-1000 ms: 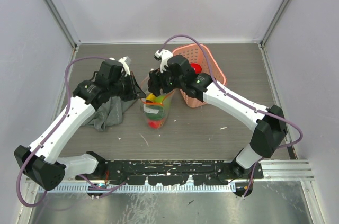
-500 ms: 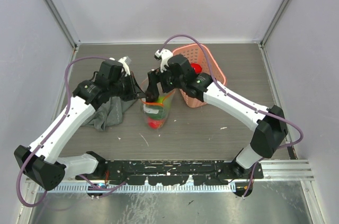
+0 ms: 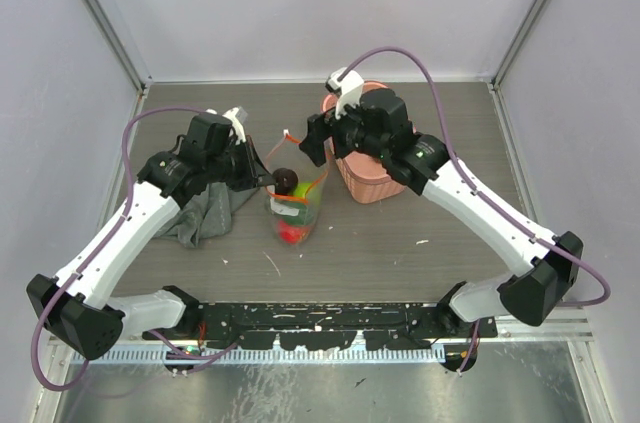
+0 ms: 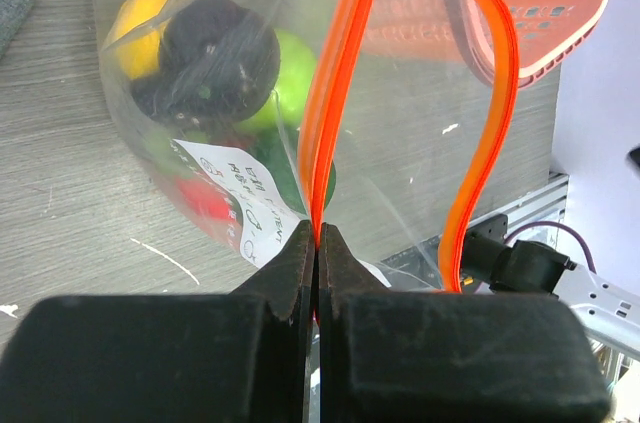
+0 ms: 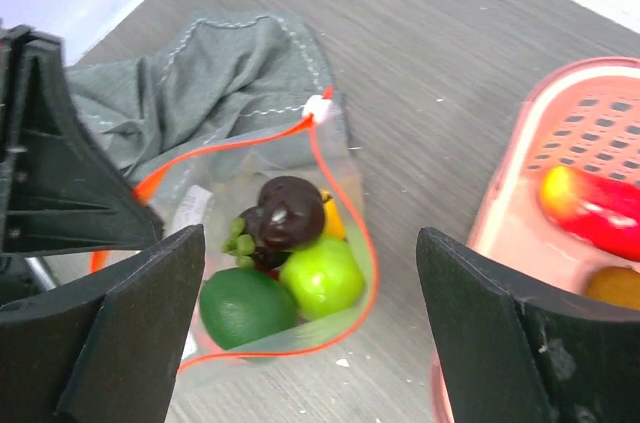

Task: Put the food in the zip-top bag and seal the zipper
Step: Place the fake fruit in the zipper food storage bag, then pick up the fake fruit from the bin.

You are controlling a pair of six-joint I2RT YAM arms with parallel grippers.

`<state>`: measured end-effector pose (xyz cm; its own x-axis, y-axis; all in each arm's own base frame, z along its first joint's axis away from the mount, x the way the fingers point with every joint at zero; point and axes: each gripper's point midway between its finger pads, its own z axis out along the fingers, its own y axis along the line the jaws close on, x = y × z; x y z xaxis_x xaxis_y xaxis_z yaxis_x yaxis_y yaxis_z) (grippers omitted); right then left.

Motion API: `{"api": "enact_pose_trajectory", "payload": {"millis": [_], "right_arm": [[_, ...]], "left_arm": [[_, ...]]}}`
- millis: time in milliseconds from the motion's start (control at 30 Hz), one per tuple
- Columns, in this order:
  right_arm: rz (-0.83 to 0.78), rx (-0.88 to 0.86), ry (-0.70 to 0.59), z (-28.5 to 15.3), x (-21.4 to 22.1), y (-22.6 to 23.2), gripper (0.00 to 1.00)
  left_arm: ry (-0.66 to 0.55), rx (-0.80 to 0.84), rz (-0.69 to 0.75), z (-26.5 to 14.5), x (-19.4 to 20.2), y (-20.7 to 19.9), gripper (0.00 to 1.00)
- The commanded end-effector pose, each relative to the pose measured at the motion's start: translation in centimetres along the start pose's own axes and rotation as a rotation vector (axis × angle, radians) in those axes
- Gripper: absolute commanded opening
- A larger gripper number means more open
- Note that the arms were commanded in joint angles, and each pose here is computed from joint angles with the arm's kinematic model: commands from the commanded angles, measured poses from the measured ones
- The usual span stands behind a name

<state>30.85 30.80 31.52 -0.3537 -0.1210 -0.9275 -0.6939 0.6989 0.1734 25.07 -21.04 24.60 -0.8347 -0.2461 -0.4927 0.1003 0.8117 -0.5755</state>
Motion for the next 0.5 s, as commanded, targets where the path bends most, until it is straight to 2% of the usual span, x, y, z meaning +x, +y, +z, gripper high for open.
{"api": "enact_pose_trajectory", "payload": {"millis": [0,167,467], "right_arm": [[-0.033,0.100,-0.061,-2.1,-2.3,-3.1,0.91],[-0.004,0.288,-0.008,-2.9,-1.1,-8.5,0.90],[0.048,0.497,0.067,-2.7,1.7,-15.5,0.90]], "left_arm": [[-0.057,0.037,0.033,-1.1,-1.0,-0.9,0.00],[-0.061,0.031,0.036,-1.1,-1.0,-0.8,0.00],[-0.060,0.025,0.041,-1.0,-1.0,-0.7,0.00]]}}
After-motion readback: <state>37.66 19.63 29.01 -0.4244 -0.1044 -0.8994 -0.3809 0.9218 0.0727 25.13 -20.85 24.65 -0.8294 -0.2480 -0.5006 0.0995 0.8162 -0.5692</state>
